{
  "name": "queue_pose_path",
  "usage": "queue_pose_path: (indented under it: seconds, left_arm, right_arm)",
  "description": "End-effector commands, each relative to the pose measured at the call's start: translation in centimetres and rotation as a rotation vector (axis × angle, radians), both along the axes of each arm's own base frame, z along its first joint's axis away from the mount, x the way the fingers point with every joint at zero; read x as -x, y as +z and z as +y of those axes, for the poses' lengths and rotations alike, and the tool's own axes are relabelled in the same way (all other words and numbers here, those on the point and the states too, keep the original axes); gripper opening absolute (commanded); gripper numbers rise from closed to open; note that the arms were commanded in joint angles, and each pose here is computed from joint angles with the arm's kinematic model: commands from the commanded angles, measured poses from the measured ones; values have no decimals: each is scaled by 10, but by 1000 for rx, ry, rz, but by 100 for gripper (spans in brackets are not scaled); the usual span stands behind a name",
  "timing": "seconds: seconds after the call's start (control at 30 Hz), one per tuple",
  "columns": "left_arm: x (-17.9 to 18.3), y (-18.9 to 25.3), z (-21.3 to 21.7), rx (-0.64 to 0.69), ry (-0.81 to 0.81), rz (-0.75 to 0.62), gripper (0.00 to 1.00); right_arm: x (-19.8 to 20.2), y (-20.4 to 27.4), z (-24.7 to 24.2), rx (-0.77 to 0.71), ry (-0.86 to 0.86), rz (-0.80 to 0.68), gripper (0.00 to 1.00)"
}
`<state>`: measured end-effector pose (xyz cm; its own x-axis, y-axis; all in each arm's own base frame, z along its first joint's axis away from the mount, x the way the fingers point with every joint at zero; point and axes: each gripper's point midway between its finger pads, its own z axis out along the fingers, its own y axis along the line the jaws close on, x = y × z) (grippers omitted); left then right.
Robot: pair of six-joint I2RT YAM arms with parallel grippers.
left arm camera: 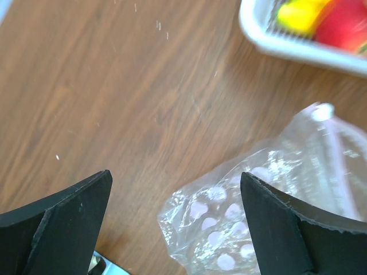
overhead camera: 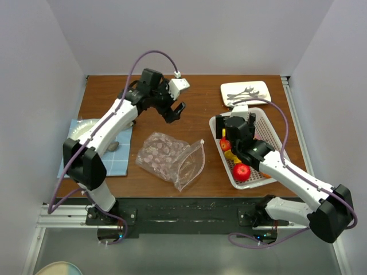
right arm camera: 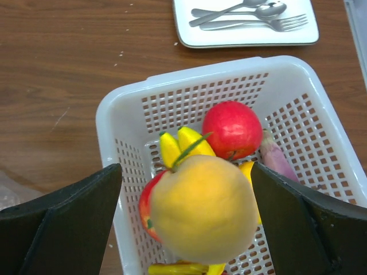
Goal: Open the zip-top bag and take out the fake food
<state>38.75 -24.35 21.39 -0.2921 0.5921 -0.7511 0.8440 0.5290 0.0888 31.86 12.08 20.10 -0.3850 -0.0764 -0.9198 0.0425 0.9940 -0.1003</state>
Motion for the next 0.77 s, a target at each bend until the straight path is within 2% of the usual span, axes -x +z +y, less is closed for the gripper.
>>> queue_pose_path:
  seconds: [0.0,0.07,0.27,0.73]
  left_arm:
    - [15,30,-1,141,8,94,100]
    - [18,28,1,148,7,124,100]
    - [17,23,13,131,37,104,100]
    - [10,20,18,122,60,101,100]
  right_arm:
    - [-3,32,13,-47,61,-14,99]
    - [-6,39,9,-15,35,0,98]
    - [-8,35,4,60,4,65,99]
    - [-6,52,11,8,64,14,99]
